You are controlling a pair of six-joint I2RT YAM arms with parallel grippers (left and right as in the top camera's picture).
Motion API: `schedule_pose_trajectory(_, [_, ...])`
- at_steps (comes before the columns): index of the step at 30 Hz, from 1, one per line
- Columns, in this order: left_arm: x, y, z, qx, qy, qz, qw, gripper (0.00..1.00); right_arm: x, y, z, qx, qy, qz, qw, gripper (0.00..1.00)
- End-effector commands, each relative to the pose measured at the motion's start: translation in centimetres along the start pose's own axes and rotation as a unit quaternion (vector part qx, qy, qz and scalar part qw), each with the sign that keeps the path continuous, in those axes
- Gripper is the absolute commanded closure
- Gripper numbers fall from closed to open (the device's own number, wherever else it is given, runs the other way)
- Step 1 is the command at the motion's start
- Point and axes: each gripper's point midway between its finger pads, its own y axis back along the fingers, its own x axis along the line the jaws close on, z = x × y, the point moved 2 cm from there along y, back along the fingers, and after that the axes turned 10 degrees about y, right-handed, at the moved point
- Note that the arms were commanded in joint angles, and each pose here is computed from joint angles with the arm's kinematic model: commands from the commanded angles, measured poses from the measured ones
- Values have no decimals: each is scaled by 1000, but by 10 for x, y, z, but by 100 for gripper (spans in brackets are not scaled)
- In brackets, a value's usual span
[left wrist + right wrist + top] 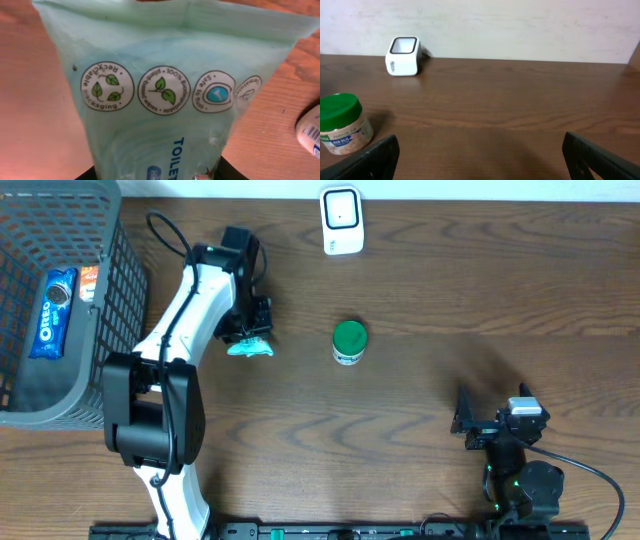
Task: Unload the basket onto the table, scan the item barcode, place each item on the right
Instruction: 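Place the wipes pack left of the jar with the left gripper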
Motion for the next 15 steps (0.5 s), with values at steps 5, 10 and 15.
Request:
schedule_pose_trajectory(5, [-33,-26,-25,14,-43,-48,998,59,1,0,0,-2,-3,2,1000,1])
schedule_pose_trajectory(10, [-55,-41,-37,-1,-80,-61,995,59,1,0,0,-2,-3,2,1000,1])
schedule_pose_trajectory(15, [-59,-56,-41,-22,-75,-35,996,59,1,0,0,-2,-3,2,1000,1])
